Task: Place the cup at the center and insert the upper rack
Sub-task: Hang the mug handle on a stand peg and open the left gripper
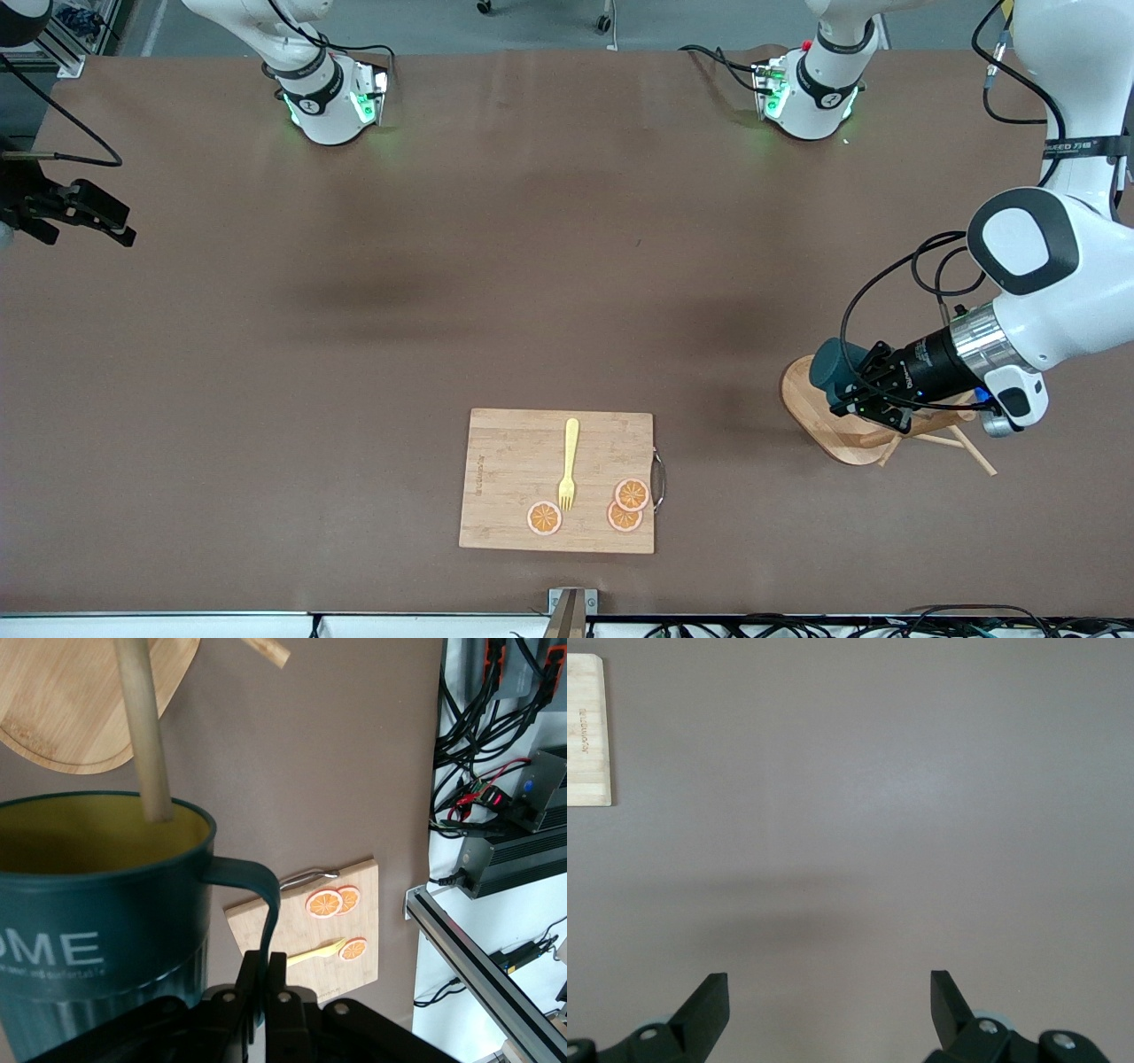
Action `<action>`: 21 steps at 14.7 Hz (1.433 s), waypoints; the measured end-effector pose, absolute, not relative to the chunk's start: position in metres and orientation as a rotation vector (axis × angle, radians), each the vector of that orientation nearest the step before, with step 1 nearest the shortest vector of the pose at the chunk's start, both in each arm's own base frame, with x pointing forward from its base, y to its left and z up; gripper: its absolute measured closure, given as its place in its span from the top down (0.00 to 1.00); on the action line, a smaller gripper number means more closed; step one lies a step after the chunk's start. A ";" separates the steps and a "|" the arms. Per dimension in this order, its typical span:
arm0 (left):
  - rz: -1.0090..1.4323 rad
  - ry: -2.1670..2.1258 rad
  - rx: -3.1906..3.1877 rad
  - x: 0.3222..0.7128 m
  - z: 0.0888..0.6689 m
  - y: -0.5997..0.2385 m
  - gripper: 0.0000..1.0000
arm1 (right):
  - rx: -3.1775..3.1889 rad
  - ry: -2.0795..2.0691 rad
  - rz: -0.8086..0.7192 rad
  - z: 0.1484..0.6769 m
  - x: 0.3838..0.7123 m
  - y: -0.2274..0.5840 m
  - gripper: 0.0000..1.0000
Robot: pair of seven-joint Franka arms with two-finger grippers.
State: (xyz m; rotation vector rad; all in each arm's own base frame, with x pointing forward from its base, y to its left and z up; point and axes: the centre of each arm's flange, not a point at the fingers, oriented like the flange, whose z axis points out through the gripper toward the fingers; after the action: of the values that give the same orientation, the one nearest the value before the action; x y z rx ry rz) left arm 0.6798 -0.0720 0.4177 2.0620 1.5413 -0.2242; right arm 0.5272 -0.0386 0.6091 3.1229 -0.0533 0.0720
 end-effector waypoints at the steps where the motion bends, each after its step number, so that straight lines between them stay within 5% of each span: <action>1: -0.226 1.545 2.060 0.681 0.416 -0.070 0.06 | 3.123 -0.053 0.072 0.609 0.527 -0.039 1.00; 16: -0.205 1.631 1.968 0.705 0.396 -0.007 0.06 | 3.123 -0.053 0.074 0.609 0.527 -0.039 1.00; 19: -0.176 1.641 1.949 0.707 0.401 0.004 0.15 | 3.123 -0.053 0.074 0.609 0.527 -0.039 1.00; 21: -0.141 1.637 1.935 0.710 0.413 0.010 0.36 | 3.123 -0.053 0.074 0.609 0.527 -0.039 1.00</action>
State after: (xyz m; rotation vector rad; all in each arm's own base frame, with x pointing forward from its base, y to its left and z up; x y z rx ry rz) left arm 0.7099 0.0102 0.4128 1.9348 1.6372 -0.1405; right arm 0.5273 -0.0386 0.6093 3.1228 -0.0532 0.0739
